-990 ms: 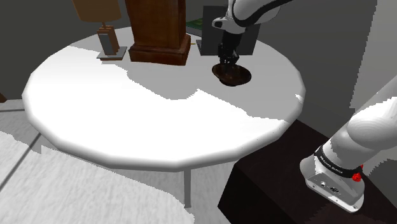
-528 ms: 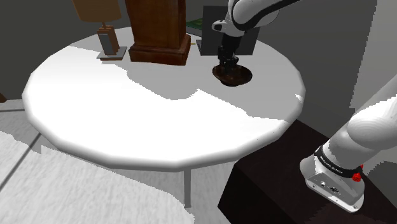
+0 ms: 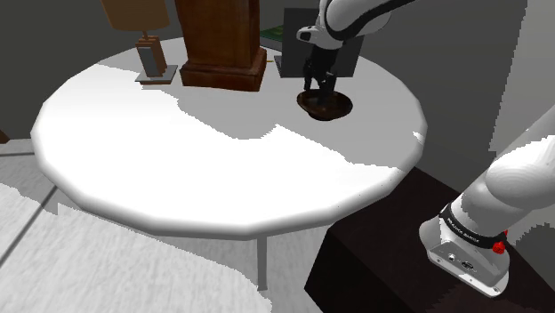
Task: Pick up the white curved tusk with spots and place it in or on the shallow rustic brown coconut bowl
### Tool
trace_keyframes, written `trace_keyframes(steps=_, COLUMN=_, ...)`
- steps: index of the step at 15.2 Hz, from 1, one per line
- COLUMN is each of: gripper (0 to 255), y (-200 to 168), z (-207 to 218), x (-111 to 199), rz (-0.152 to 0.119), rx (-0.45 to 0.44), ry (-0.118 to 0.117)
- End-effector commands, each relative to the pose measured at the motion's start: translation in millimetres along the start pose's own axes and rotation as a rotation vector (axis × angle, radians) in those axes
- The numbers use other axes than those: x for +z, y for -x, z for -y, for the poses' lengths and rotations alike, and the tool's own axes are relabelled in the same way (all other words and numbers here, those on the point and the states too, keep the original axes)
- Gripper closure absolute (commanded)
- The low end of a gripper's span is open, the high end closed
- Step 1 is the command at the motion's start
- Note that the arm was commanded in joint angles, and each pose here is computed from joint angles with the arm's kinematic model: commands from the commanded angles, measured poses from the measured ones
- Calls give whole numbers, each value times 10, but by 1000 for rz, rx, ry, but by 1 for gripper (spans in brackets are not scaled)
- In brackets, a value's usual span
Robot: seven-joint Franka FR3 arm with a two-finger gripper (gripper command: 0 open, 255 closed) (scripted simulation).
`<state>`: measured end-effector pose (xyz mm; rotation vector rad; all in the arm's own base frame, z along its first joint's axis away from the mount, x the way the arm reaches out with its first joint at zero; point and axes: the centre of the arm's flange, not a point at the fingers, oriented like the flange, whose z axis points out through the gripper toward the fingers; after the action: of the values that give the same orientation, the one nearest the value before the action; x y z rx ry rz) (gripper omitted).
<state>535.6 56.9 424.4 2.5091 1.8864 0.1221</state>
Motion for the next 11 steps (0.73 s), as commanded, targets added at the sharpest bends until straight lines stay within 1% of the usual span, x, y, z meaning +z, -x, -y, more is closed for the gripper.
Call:
trace_keyframes(steps=1, gripper=0, y=1, z=-12, x=-207, rz=0, rx=0, ry=0)
trace_keyframes(steps=3, gripper=0, y=1, z=-12, x=-443, rz=0, rx=0, ry=0)
trace_keyframes(steps=11, gripper=0, y=1, z=-12, x=-443, rz=0, rx=0, ry=0)
